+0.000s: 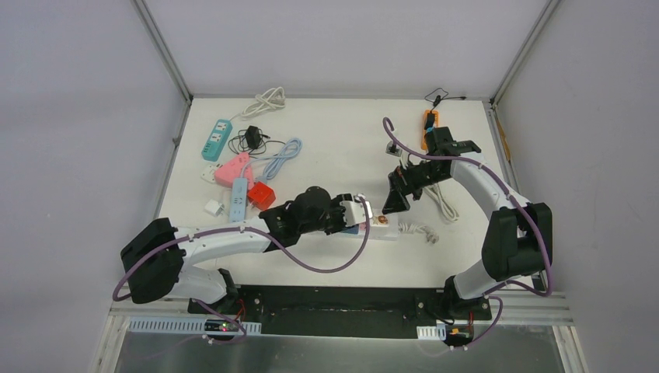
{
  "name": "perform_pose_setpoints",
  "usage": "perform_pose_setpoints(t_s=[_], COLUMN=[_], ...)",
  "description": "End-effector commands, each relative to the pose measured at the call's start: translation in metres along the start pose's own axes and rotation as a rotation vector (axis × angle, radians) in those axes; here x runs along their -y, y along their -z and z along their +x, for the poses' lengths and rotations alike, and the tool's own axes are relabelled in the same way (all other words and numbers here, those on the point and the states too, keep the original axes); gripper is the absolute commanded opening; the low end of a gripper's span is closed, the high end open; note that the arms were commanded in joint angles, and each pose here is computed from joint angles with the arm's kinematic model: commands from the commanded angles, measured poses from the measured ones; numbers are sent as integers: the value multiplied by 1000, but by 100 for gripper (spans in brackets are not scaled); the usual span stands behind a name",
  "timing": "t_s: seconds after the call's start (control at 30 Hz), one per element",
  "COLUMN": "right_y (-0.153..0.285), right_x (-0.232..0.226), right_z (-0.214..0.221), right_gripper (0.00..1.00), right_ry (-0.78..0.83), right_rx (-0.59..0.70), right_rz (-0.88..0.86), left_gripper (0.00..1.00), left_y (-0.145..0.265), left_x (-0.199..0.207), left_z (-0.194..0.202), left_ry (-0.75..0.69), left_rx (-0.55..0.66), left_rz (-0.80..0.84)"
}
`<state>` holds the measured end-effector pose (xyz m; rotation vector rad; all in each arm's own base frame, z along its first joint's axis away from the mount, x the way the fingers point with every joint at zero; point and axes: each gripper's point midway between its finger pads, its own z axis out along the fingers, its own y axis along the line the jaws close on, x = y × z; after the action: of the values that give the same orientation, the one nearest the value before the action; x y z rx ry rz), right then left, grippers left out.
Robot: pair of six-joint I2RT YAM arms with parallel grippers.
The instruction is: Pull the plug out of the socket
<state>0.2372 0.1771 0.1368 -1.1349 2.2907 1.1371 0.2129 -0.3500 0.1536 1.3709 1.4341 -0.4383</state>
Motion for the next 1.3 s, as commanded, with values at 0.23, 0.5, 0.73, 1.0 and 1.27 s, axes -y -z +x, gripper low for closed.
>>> perform_pose_setpoints(t_s=[0.23,0.5,0.73,1.0,1.27], right_y=[3,-4,-14,-27,-33], right_x=[-8,6,15,23,29], right_z=[-9,-4,2,10,14], right_gripper=[100,99,97,93,71], right_ry=[37,-42,-83,-92,-112], right_rx=[43,39,9,-65,-97], right_rz=[-14,41,82,110,135], left_gripper=[51,40,19,0,0], left_y=[-4,-7,-12,-12,-13], left_x=[-9,-8,-8,-8,-7], left_z=[-30,-34,-34,-33,-31], left_ry=[39,46,52,45,39], left_rx=[103,117,117,109,100], left_rz=[54,79,101,112,116])
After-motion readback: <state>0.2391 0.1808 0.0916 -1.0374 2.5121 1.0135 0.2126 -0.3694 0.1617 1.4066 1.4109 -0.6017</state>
